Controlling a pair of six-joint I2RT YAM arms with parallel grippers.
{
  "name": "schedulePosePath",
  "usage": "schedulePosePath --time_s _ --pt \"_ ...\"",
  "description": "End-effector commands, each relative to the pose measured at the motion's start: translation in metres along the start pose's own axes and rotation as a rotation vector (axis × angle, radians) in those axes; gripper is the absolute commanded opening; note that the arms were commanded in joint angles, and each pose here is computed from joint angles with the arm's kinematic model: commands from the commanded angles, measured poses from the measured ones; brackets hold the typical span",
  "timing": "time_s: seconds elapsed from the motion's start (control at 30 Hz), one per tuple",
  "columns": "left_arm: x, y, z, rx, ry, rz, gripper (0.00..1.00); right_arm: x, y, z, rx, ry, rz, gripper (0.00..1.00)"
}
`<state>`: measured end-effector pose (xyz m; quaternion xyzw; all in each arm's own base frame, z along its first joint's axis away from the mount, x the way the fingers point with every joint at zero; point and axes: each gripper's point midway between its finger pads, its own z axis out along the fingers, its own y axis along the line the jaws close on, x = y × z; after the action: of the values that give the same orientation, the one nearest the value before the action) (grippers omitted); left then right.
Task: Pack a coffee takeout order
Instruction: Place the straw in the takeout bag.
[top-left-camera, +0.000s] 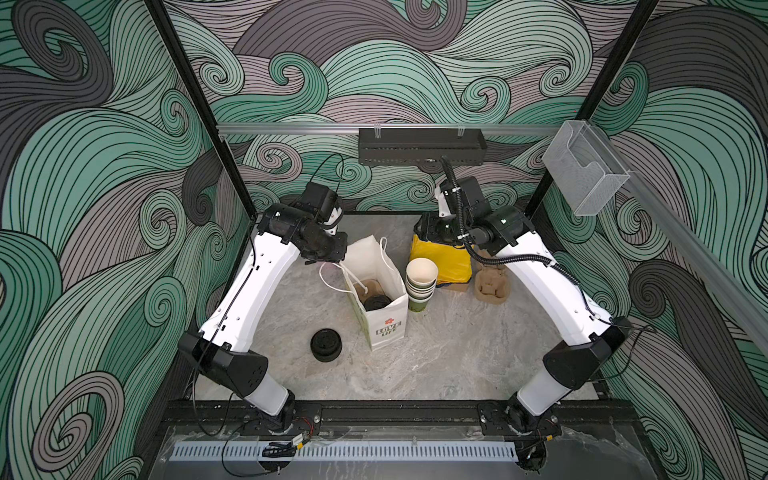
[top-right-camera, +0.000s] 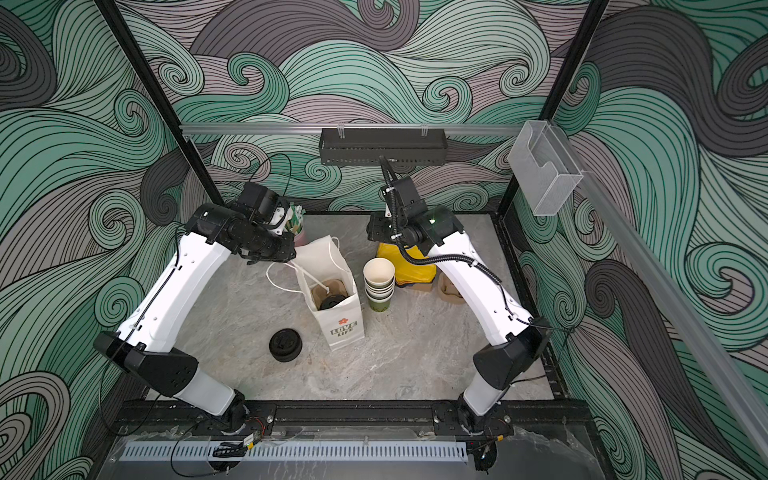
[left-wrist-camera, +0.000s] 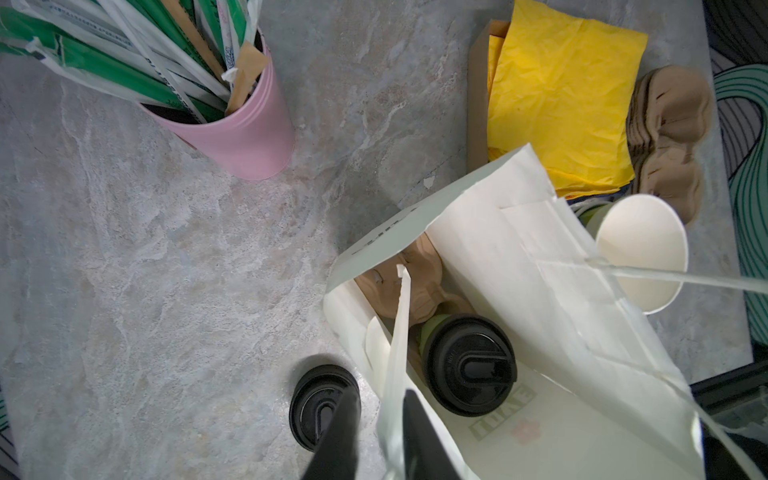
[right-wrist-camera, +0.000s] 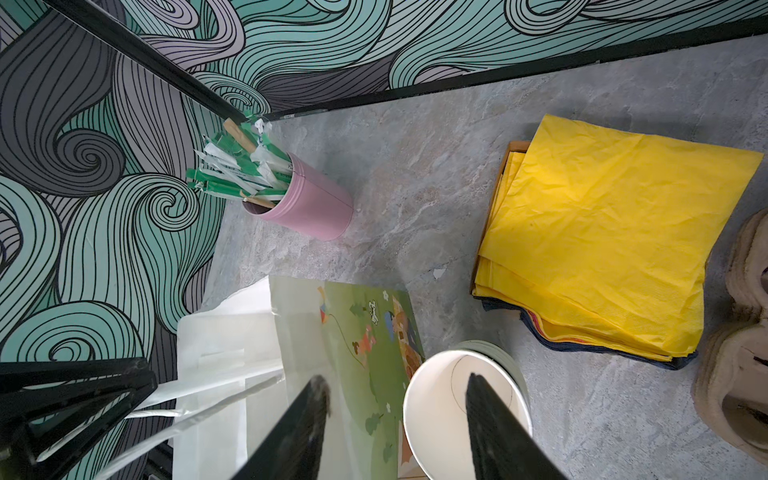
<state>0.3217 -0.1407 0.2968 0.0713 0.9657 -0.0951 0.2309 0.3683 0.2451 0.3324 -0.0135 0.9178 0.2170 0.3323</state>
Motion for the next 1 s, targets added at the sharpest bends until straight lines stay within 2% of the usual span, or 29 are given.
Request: schedulePosePath --time_s 0.0,0.27,0.4,0.53,0.67,0.73,0.8,0.97 --pt "-0.011 0.000 -0.010 -0.013 -0.055 0.005 0.32 -0.001 -0.005 -0.009 0.012 -0.013 0.013 0.55" --pt "-0.035 0.017 -0.044 -0.122 -0.171 0.004 0.46 0.008 -0.013 -0.002 0.053 0.025 0.013 0.55" --pt "-0.054 0.025 -0.069 -0.166 -0.291 -0.030 0.48 0.013 -0.026 0.001 0.119 0.059 0.006 0.55" --pt "-0.072 0.033 -0.090 -0.174 -0.460 -0.095 0.48 0.023 -0.056 0.005 0.217 0.137 0.038 0.55" --pt "-0.080 0.048 -0.108 -0.120 -0.640 -0.245 0.48 0.044 -0.078 0.016 0.283 0.254 0.059 0.55" --pt "-0.081 0.055 -0.107 -0.101 -0.683 -0.304 0.47 0.058 -0.087 0.023 0.321 0.308 0.064 0.55" --pt "-0.081 0.058 -0.105 -0.088 -0.697 -0.335 0.47 0.070 -0.101 0.029 0.362 0.347 0.097 0.55" --pt "-0.077 0.059 -0.088 -0.071 -0.646 -0.365 0.47 0.088 -0.138 0.040 0.440 0.371 0.257 0.55"
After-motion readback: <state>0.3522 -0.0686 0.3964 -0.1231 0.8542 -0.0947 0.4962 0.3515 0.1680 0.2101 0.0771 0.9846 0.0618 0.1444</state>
